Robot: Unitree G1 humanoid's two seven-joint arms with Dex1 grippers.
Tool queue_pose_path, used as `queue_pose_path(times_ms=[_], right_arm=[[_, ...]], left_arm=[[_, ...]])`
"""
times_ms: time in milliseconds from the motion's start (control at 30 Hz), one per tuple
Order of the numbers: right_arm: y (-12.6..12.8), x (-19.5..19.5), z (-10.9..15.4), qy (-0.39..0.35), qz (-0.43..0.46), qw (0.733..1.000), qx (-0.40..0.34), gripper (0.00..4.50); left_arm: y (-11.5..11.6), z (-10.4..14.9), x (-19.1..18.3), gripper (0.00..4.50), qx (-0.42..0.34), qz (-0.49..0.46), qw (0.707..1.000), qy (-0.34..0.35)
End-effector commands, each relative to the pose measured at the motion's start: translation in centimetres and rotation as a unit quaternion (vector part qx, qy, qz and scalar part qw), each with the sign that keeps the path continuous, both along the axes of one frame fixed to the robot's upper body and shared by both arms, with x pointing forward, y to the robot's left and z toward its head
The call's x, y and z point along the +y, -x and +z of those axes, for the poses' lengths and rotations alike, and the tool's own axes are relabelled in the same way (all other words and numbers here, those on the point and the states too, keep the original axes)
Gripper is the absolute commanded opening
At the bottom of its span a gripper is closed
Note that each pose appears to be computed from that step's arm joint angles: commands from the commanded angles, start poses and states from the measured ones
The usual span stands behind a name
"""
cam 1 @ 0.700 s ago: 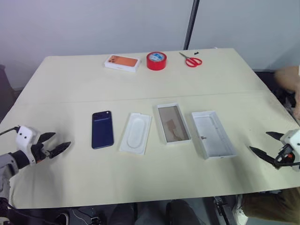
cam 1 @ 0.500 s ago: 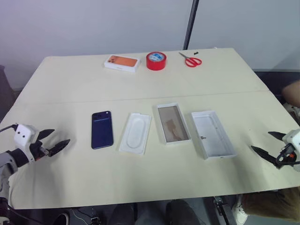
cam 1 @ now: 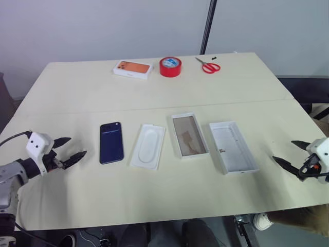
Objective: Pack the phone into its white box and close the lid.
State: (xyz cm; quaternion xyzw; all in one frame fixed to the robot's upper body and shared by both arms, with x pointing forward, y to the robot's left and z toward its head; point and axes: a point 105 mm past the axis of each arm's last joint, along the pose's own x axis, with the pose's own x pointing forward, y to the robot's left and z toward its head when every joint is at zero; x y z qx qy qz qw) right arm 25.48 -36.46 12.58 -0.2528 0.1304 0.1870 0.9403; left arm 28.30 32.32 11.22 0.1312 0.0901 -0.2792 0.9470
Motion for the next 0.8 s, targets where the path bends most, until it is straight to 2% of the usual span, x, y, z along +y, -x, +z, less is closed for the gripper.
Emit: queue_pose_path(times_ms=[33,200,333,433,567,633,700,800], right_arm=[[-0.3,0.1,0.8,-0.001,0.000,1.000,-0.020,4.43],[-0.8,0.6,1.2,0.000,0.008,1.000,-0.026,4.43],[-1.7,1.8,2.3,0.004,0.030,0.999,-0.042,4.43],[-2.5,4.6,3.3,0.000,0.077,0.996,-0.053,4.43],[-3.4,9.0,4.6,-0.013,0.143,0.987,-0.070,4.43],[-3.6,11.6,5.0,-0.040,0.182,0.981,-0.062,4.43],[-3.7,13.6,5.1,-0.053,0.217,0.973,-0.057,4.43],[-4.1,14.2,4.7,-0.051,0.223,0.972,-0.054,4.43]], left_arm=[[-0.1,1.5,0.1,4.50,-0.030,-0.006,0.999,0.020],[-0.4,1.5,-0.6,4.50,-0.038,-0.021,0.999,0.011],[-1.1,1.8,-2.2,4.50,-0.015,-0.032,0.998,0.057],[-0.7,1.3,-5.2,4.50,0.051,-0.068,0.990,0.110],[-1.0,-0.1,-8.1,4.50,0.088,-0.060,0.994,0.039],[-2.0,0.9,-9.6,4.50,0.079,-0.071,0.992,0.070],[-3.0,1.9,-11.1,4.50,0.106,-0.088,0.982,0.125],[-3.6,2.1,-12.4,4.50,0.152,-0.092,0.972,0.151]])
